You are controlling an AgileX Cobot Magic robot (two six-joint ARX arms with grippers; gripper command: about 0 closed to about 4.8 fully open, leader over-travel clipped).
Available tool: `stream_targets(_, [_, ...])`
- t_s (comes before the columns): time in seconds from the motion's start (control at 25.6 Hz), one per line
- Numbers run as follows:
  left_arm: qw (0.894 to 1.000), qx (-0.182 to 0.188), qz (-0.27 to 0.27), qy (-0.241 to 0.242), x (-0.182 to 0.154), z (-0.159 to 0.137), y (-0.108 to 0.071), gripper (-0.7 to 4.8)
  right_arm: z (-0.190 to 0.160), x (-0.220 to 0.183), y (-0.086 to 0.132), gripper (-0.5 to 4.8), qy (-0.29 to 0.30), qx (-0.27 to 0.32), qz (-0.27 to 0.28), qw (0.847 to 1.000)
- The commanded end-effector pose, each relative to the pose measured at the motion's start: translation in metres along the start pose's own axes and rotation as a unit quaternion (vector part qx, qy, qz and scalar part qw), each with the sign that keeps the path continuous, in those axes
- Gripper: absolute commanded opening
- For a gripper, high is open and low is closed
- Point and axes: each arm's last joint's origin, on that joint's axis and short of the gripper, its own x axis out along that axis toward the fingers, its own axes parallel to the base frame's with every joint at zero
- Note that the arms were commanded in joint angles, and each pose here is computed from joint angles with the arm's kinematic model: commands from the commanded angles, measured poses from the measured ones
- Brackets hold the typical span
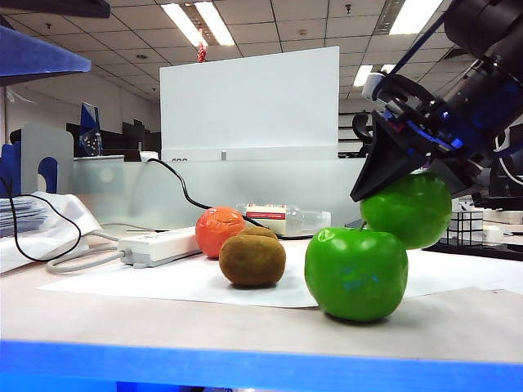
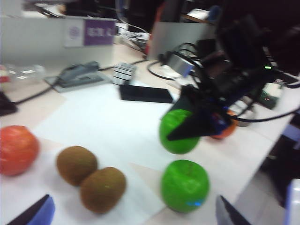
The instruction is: Put the same fruits together.
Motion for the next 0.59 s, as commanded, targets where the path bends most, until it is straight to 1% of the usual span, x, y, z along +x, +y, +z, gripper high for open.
stream_targets(0.04, [0.999,-0.008,-0.038,0.0,0.0,0.002,-0.002,4.58,0.002,0.0,0.0,-0.07,-0.016,-0.005,-0.001,1.0])
stream_targets(0.16, [0.999,-0.015,-0.039,0.0,0.0,0.002,-0.003,4.58,-0.004,0.003,-0.001,-0.07,-0.019,-0.007,-0.004,1.0])
stream_targets(0.27, [0.999,-0.016,-0.04,0.0,0.0,0.002,-0.002,4.58,-0.012,0.006,-0.001,-0.05,-0.017,-0.006,-0.011,1.0])
stream_targets(0.31, [0.999,-0.016,-0.04,0.0,0.0,0.002,-0.002,4.58,-0.015,0.007,-0.001,0.22,-0.016,-0.004,-0.01,1.0])
stream_targets(0.35, [0.999,-0.016,-0.04,0.0,0.0,0.002,-0.003,4.58,-0.016,0.007,-0.002,0.82,-0.015,-0.002,-0.01,1.0])
stream_targets(0.39, [0.999,-0.017,-0.04,0.0,0.0,0.002,-0.002,4.58,-0.017,0.007,-0.002,1.8,-0.014,-0.001,-0.01,1.0])
stream_targets(0.43, [0.999,-0.017,-0.04,0.0,0.0,0.002,-0.002,4.58,-0.018,0.008,-0.002,2.36,-0.014,-0.001,-0.01,1.0])
stream_targets(0.47, [0.999,-0.017,-0.04,0.0,0.0,0.002,-0.002,4.58,-0.018,0.008,-0.002,2.46,-0.015,-0.001,-0.01,1.0])
stream_targets(0.59, [0.999,-0.017,-0.04,0.0,0.0,0.002,-0.002,4.58,-0.016,0.008,-0.002,2.43,-0.023,-0.005,-0.012,1.0])
